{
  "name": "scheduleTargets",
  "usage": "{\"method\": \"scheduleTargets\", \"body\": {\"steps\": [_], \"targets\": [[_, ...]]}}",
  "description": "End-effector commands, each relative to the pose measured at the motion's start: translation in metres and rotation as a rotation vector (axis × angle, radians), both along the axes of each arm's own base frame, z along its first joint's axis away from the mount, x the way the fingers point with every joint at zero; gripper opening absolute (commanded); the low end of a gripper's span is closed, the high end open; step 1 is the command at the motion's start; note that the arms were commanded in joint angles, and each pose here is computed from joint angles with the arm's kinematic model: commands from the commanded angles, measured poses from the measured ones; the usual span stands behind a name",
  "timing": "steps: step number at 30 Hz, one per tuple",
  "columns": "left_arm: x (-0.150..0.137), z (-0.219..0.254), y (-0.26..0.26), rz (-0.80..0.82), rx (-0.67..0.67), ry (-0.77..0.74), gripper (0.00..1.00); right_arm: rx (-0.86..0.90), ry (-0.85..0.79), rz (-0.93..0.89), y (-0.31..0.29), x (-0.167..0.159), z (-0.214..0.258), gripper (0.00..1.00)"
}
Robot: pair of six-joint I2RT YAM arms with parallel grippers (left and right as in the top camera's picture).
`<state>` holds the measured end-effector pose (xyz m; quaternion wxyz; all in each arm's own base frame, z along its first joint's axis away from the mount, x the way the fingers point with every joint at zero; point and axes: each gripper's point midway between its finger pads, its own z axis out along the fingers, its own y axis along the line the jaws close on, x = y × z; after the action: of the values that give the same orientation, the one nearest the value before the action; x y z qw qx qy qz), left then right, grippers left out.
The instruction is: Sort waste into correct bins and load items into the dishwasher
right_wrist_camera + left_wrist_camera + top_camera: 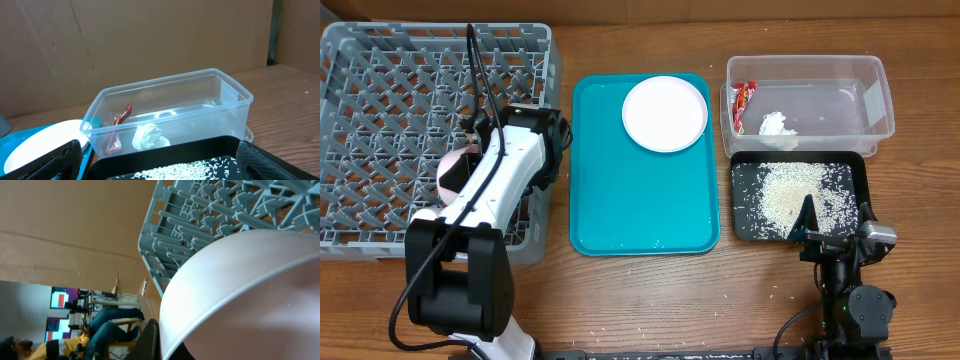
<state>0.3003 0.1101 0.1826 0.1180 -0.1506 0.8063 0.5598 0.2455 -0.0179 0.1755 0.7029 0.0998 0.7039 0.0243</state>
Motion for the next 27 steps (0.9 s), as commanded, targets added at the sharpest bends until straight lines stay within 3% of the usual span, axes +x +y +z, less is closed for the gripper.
{"method": "scheduleTargets", "body": {"steps": [1,13,14,15,21,22,23,25,27], "targets": [[-0.003,-0.026,-0.019,0.022,-0.121,0.032,0.04,-0.003,-0.002,-0.002,-0.001,0.0,-0.002,1.0],[-0.016,-0.04,-0.039,0.053,-0.246,0.094,0.04,-0.003,-0.002,-0.002,-0.001,0.0,-0.002,1.0],[-0.017,-0.04,-0.042,0.057,-0.265,0.094,0.08,-0.003,-0.002,-0.002,-0.001,0.0,-0.002,1.0],[-0.016,-0.041,-0.049,0.066,-0.309,0.085,0.23,-0.003,-0.002,-0.002,-0.001,0.0,-0.002,1.0],[0.003,-0.035,-0.103,0.096,-0.63,-0.001,0.24,-0.003,-0.002,-0.002,-0.001,0.0,-0.002,1.0],[0.008,-0.033,-0.116,0.086,-0.702,-0.008,0.36,-0.003,-0.002,-0.002,-0.001,0.0,-0.002,1.0],[0.014,-0.029,-0.143,0.064,-0.848,-0.004,0.59,-0.003,-0.002,-0.002,-0.001,0.0,-0.002,1.0],[0.023,-0.022,-0.169,-0.037,-0.986,0.041,0.53,-0.003,-0.002,-0.002,-0.001,0.0,-0.002,1.0],[0.037,-0.011,-0.197,-0.15,-1.122,0.045,0.66,-0.003,-0.002,-0.002,-0.001,0.0,-0.002,1.0]]}}
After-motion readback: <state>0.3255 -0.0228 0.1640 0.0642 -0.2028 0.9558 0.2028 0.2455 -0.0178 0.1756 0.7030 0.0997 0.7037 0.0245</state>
